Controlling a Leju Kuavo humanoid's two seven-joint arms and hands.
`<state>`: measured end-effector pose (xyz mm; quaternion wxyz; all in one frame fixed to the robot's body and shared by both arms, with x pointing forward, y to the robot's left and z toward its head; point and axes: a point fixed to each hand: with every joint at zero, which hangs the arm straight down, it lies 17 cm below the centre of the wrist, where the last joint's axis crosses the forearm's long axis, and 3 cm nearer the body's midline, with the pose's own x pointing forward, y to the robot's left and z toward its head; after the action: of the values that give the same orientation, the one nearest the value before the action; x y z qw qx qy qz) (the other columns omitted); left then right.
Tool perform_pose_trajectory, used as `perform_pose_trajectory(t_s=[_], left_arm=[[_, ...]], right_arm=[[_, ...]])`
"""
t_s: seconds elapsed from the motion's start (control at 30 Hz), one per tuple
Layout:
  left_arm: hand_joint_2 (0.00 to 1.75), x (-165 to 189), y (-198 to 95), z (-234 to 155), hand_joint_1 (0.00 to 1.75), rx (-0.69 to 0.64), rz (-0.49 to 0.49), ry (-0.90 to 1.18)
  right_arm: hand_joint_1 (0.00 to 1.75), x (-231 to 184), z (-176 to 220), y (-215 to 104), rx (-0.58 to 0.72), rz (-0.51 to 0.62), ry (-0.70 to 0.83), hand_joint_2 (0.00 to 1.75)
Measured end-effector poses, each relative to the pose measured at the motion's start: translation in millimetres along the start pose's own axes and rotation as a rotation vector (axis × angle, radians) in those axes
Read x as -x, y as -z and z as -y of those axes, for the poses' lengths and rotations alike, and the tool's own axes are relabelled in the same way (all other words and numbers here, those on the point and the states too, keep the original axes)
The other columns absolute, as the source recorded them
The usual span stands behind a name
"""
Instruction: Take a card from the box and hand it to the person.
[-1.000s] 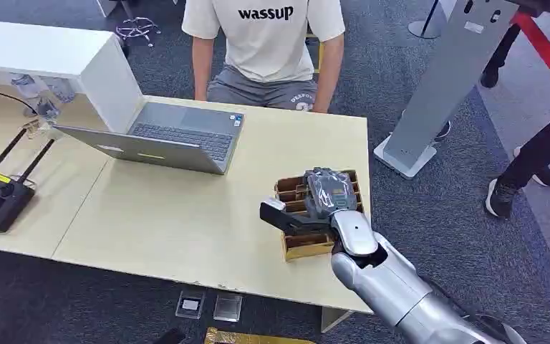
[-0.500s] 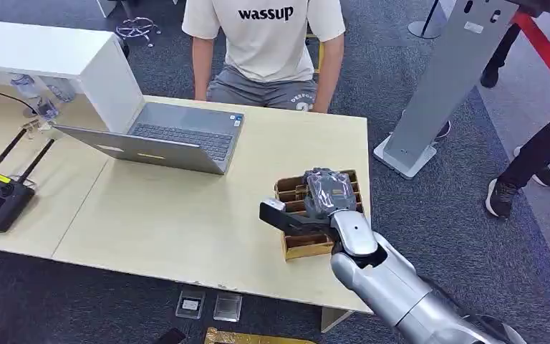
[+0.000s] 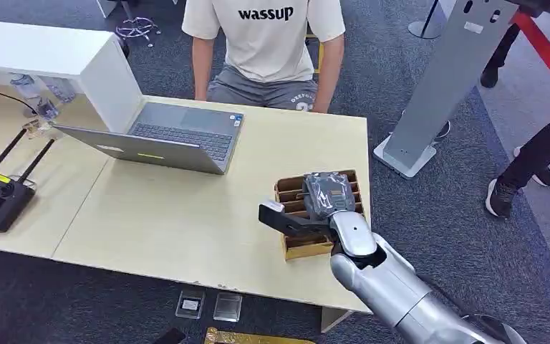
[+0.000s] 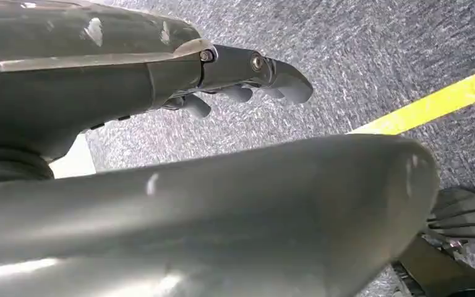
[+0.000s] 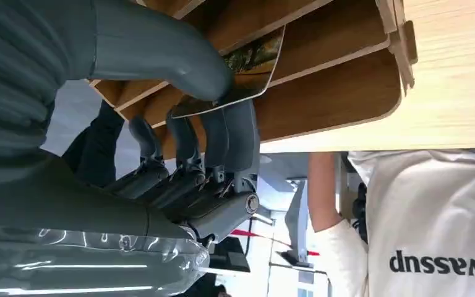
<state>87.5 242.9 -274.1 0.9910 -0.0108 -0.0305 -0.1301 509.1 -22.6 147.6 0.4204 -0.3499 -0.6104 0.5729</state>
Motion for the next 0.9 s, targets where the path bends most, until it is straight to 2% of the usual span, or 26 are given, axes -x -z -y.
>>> perform_pose_trajectory(t_s=[0.17,0.23,0.3,0.37,0.4,0.9], left_arm=[[0.0,0.2,0.0,0.0,0.0,0.0,0.0,-0.002],[0.0,0.1,0.0,-0.1,0.0,-0.001,0.0,-0.003],[0.0,0.1,0.0,0.0,0.0,0.0,0.0,-0.003],[0.0,-0.4,-0.2,1.3,0.0,0.007,0.003,-0.002],[1.75,-1.0,-0.3,1.8,0.0,0.009,0.007,-0.001],[1.75,-3.8,-0.6,3.6,0.0,0.018,0.025,0.003]], right_arm=[[1.36,-1.0,0.5,0.3,0.001,0.006,-0.002,1.75],[1.43,-0.8,0.7,0.3,0.002,0.006,-0.002,1.75],[1.62,-0.8,0.8,0.3,0.003,0.006,-0.002,1.75],[1.68,-0.9,0.8,0.4,0.003,0.007,-0.002,1.75],[1.71,-1.2,1.1,0.5,0.003,0.008,-0.002,1.75],[1.75,-1.4,2.0,0.9,0.007,0.01,-0.001,1.75]])
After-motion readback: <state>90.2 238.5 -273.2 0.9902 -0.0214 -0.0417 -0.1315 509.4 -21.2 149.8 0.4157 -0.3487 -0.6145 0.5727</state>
